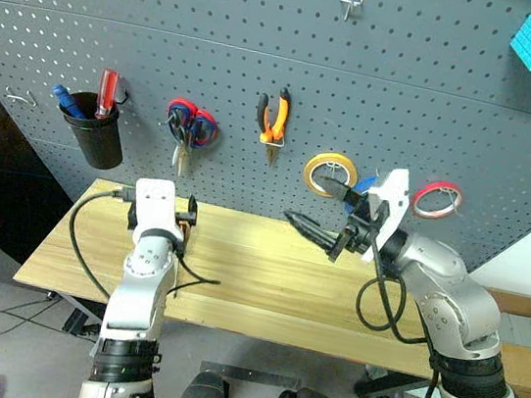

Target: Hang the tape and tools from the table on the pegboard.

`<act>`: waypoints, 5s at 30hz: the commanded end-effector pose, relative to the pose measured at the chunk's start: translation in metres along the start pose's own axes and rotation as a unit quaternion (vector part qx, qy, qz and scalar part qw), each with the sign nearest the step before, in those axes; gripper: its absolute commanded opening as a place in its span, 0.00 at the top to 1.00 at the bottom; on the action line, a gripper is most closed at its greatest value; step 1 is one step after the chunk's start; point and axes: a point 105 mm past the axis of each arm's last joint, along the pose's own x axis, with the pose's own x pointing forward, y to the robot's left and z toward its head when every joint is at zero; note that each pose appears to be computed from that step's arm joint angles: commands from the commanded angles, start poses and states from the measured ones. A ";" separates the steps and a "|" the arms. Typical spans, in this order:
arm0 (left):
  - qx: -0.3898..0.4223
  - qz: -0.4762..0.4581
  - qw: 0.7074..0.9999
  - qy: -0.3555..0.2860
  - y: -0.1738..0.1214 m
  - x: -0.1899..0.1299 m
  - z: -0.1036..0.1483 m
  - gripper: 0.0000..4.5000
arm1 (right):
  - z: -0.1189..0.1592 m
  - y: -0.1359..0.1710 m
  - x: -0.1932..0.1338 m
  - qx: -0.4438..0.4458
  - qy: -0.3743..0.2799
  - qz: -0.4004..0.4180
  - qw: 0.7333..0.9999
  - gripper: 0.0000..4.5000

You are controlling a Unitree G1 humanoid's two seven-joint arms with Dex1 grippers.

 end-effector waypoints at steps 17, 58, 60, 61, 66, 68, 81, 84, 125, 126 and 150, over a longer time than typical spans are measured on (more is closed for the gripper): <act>-0.013 -0.003 0.992 0.126 0.012 -0.010 -0.056 0.01 | -0.015 0.034 0.010 0.001 0.039 0.073 0.997 0.00; -0.041 -0.016 0.990 0.131 0.018 0.048 -0.040 0.01 | -0.012 0.025 -0.010 0.010 0.061 0.026 0.998 0.00; -0.043 -0.015 0.991 0.128 0.019 0.050 -0.039 0.10 | -0.012 0.025 -0.010 0.010 0.061 0.026 0.998 0.00; -0.044 -0.014 0.991 0.127 0.020 0.050 -0.039 0.15 | -0.012 0.025 -0.010 0.010 0.062 0.025 0.998 0.00; -0.052 -0.009 0.990 0.131 0.021 0.051 -0.041 0.54 | -0.012 0.023 -0.009 0.008 0.061 0.026 0.998 0.00; -0.053 -0.007 0.990 0.131 0.021 0.051 -0.041 0.70 | -0.012 0.022 -0.008 0.007 0.060 0.026 0.998 0.00; -0.044 0.028 0.994 0.100 0.036 0.050 -0.024 0.85 | -0.003 0.016 0.005 0.007 0.026 0.037 0.999 0.00; -0.024 0.024 0.998 0.046 0.035 0.050 -0.002 0.85 | 0.003 0.015 0.007 0.013 0.007 0.047 0.999 0.00; 0.076 0.054 0.907 -0.410 0.069 0.043 0.304 0.85 | 0.099 0.011 0.062 0.033 -0.228 0.061 0.971 0.00; 0.074 0.051 0.908 -0.410 0.067 0.044 0.304 0.85 | 0.099 0.011 0.060 0.033 -0.226 0.059 0.972 0.00; 0.093 0.091 0.903 -0.410 0.081 0.045 0.280 0.85 | 0.069 0.005 0.037 0.054 -0.157 0.001 0.986 0.00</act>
